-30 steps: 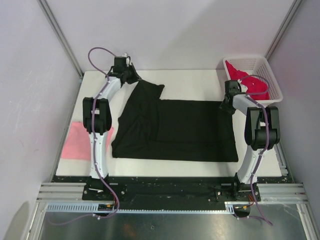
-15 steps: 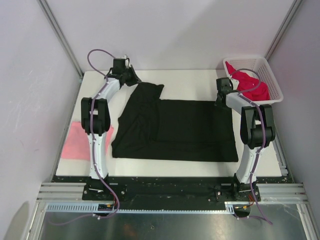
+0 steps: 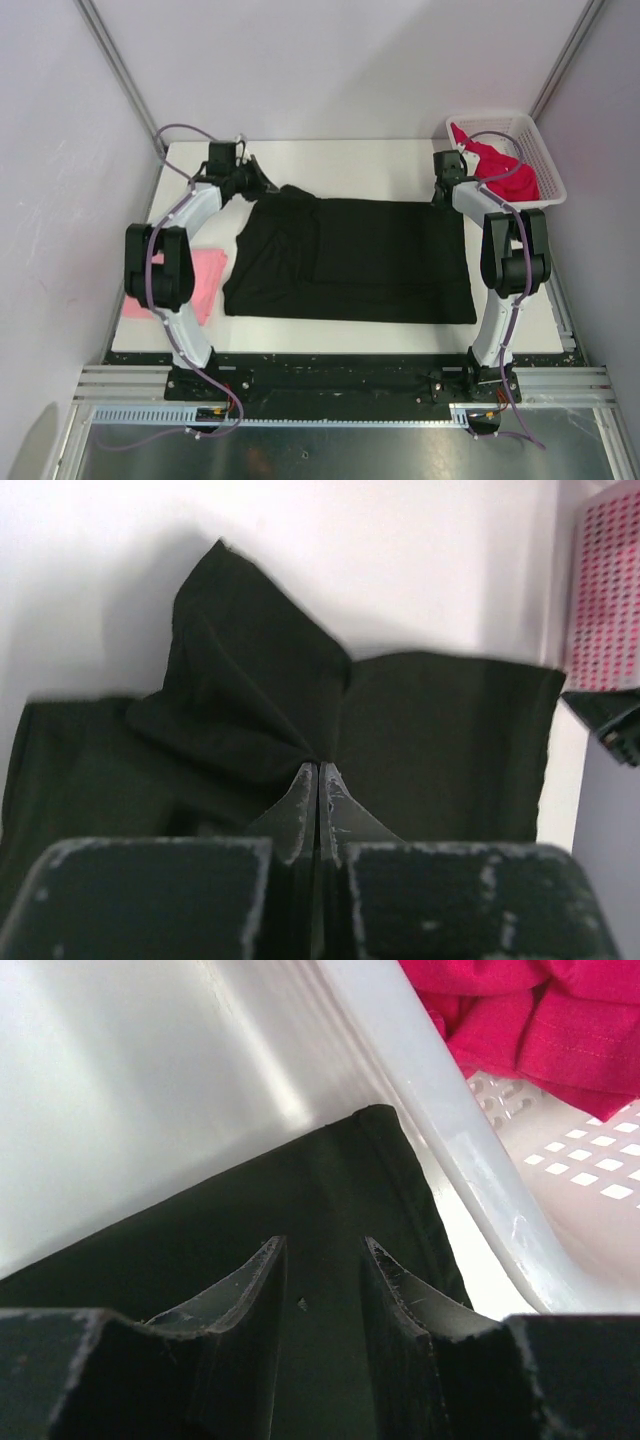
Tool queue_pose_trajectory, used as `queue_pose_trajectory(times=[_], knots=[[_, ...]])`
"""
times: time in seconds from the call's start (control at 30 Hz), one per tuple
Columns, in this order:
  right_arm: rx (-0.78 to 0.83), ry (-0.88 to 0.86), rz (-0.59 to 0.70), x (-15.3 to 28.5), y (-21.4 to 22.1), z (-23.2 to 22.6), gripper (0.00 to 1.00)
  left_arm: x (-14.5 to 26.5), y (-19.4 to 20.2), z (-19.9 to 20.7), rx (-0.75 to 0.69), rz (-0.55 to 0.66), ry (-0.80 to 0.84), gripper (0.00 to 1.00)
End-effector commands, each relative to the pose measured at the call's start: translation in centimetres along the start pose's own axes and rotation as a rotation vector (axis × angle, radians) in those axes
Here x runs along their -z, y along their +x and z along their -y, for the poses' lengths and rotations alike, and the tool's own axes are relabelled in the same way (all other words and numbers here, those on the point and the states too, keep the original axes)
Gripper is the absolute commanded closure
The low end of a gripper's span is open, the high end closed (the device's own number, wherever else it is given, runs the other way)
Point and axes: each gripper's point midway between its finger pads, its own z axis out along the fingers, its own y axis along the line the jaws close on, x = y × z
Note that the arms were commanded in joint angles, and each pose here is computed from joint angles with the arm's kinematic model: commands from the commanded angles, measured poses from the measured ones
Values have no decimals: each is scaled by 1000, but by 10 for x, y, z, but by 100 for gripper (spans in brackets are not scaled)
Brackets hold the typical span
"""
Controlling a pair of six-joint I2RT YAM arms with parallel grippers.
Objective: Fold and stack the t-shirts
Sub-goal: Grap the side of the flattened tshirt furthest away from the robot with both arms
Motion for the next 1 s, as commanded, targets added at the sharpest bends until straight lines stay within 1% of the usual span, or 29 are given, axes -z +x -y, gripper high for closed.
queue_pose_trajectory(times=[0.0,0.2,0.4,0.67,0.8,0.97], knots=[[-32,2,60,21,-29,1,61,40,30,-8,26,12,-57,100],[-31,6,52,29,-28,6,61,76,84,-50,29,-28,-214,100],[-42,13,53,34,-29,10,61,95,111,-74,43,-41,-305,100],[-75,37,36,25,-25,17,61,101,115,-86,44,-45,-365,100],[-87,21,54,19,-30,10,61,106,113,-90,43,-32,-390,100],[-89,45,64,5,-32,-6,61,103,118,-91,56,-56,-381,100]])
